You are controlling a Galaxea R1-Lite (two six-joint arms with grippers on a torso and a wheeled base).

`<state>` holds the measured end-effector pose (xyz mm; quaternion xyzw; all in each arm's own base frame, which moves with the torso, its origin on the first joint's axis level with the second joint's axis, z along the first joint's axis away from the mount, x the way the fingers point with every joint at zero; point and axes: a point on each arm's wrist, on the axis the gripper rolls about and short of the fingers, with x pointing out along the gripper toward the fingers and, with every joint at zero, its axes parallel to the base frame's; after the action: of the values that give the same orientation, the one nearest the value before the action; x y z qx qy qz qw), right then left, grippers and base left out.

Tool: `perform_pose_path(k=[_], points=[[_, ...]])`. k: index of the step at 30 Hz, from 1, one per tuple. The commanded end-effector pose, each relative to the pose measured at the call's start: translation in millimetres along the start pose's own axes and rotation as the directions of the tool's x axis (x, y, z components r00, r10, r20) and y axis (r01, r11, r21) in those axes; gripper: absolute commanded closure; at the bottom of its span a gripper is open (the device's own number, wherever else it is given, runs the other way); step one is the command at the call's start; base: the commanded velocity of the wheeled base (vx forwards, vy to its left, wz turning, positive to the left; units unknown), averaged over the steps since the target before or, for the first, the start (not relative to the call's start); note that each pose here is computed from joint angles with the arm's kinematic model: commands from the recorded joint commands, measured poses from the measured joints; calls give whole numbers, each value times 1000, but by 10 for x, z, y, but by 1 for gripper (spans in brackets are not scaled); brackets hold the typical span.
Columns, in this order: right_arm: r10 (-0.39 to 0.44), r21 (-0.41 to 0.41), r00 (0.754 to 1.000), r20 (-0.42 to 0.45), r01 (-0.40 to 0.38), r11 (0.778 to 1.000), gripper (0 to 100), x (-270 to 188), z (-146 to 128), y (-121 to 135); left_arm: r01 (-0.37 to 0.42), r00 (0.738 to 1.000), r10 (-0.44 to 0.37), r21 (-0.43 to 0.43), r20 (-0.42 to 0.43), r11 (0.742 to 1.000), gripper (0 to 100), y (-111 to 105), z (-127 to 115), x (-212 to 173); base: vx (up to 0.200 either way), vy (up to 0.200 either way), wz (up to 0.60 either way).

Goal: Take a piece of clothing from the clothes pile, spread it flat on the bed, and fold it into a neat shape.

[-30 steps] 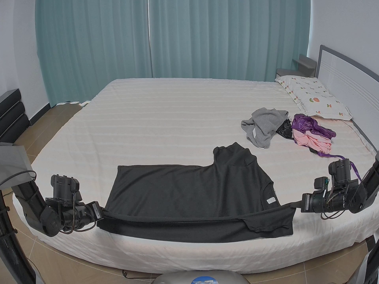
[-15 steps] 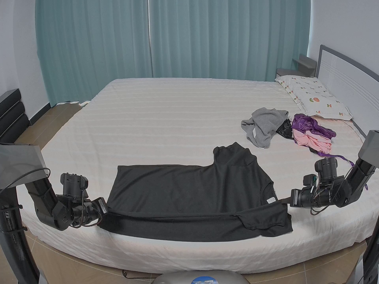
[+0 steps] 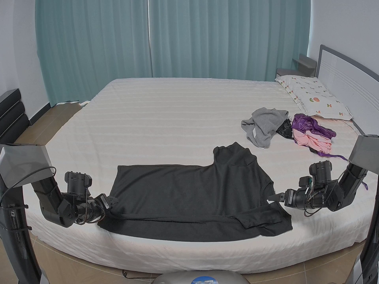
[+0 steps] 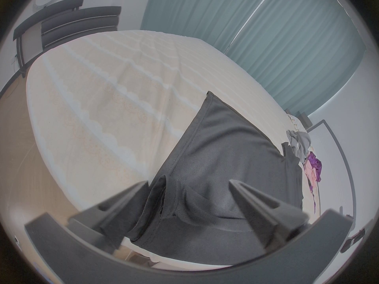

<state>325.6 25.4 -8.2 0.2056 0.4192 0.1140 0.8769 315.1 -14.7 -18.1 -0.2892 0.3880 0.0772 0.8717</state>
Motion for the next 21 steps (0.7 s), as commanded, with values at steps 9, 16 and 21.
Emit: perform_pose_path(k=[9,16,21], points=[[4,188,1000,24,-8,982,0,-286,-272,632,30,999,-27,-124,21,992,0,46,83,-199,0,0,0],[-60,299,998,0,58,952,0,-235,-676,818,82,996,-89,-199,-29,977,0,88,17,-322,0,0,0],[-67,329,998,17,58,943,0,-95,-711,651,123,990,-135,-261,-29,958,0,96,103,-290,0,0,0]])
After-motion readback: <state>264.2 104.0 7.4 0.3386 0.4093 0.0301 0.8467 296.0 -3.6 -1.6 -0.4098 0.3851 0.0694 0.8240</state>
